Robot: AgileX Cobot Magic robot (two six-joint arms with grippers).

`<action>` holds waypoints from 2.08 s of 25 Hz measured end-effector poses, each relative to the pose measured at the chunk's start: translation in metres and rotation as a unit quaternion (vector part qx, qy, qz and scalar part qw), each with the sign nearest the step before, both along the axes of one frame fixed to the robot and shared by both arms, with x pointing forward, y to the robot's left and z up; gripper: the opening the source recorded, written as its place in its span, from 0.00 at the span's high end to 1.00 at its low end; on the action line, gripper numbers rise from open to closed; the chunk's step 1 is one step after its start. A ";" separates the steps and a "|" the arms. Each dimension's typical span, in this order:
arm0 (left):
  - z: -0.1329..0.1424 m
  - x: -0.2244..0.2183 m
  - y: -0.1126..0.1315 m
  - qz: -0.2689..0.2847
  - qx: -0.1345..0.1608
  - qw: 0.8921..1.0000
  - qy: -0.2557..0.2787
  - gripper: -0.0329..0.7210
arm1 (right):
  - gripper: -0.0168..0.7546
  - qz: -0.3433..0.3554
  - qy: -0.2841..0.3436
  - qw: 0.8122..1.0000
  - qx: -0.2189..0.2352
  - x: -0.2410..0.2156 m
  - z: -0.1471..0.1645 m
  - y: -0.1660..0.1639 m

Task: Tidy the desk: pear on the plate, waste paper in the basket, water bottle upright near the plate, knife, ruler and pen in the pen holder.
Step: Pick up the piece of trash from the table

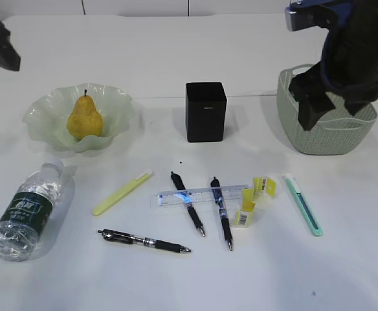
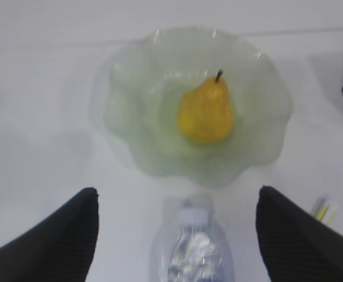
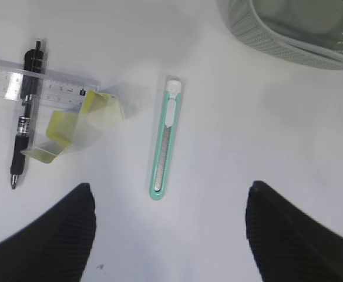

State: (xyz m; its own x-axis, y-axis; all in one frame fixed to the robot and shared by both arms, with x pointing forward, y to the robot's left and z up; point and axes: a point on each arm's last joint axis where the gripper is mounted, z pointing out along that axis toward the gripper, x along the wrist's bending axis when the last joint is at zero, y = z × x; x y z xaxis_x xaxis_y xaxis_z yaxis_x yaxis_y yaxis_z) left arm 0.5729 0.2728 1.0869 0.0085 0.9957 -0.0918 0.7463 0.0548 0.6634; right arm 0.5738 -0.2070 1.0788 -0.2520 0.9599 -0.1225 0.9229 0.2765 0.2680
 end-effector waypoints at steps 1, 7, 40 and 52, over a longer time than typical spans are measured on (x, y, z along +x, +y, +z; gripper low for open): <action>-0.002 -0.004 0.003 0.004 0.001 1.000 0.024 0.17 | 0.22 -0.001 0.004 1.000 0.004 -0.001 0.000 0.001; -0.010 -0.028 0.012 0.005 0.024 0.988 0.154 0.17 | 0.22 -0.005 0.023 1.000 0.013 -0.004 -0.001 0.002; -0.038 -0.086 0.011 -0.012 0.013 0.979 0.202 0.17 | 0.22 -0.258 0.112 0.943 0.176 0.034 -0.083 0.039; -0.038 -0.085 0.011 -0.011 0.012 0.981 0.194 0.17 | 0.22 -0.310 0.123 0.926 0.178 0.041 -0.120 0.060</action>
